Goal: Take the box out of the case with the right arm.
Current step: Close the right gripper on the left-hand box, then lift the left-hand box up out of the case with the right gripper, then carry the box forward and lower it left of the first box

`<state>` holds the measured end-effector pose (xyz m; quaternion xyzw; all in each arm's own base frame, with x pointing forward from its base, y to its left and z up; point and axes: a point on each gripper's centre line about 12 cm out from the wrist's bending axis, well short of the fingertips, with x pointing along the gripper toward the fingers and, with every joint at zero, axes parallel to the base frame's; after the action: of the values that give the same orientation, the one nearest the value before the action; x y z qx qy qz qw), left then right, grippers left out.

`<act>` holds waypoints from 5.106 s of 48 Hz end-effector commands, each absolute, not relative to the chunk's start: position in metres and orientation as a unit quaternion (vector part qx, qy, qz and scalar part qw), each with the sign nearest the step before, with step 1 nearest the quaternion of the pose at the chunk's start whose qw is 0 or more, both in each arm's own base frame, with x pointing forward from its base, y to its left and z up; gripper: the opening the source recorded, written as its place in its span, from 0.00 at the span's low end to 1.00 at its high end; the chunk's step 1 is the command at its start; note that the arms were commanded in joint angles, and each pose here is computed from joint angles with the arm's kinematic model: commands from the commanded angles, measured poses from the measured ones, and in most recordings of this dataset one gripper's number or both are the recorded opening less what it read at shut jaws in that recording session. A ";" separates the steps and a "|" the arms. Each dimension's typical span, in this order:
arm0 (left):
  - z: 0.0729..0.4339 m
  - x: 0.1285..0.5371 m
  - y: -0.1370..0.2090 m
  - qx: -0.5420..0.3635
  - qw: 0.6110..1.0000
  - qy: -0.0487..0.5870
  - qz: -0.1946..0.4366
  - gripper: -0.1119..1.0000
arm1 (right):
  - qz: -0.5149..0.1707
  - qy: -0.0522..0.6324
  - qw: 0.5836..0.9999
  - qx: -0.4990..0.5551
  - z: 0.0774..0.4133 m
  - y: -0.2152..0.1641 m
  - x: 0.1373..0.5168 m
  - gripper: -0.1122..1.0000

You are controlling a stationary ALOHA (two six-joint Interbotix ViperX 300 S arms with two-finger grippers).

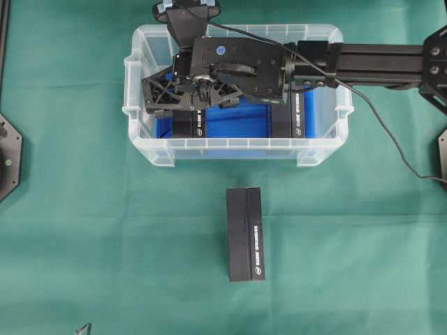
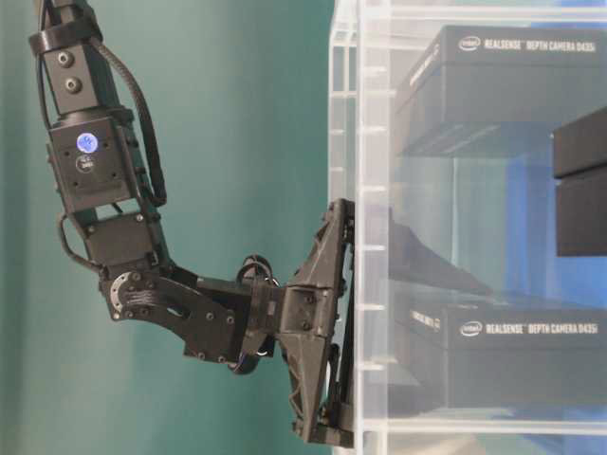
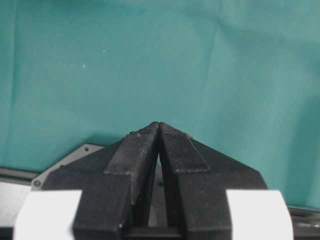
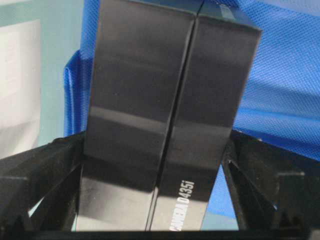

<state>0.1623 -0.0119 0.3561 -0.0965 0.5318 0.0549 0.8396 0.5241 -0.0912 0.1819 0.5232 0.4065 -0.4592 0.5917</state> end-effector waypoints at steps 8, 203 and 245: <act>0.364 0.164 -0.012 -0.099 0.846 0.521 0.054 0.12 | -0.450 0.392 0.592 0.542 0.197 -0.090 0.526 0.95; 0.366 0.161 -0.012 -0.100 0.849 0.516 0.053 0.12 | -0.473 0.354 0.602 0.537 0.392 -0.072 0.492 0.71; 0.366 0.161 -0.011 -0.100 0.849 0.517 0.054 0.12 | -0.460 0.354 0.597 0.554 0.392 0.016 0.497 0.71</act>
<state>0.1599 -0.0116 0.3578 -0.0979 0.5273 0.0545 0.8423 0.5137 0.0008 0.3507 0.5325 0.3776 -0.4897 0.5780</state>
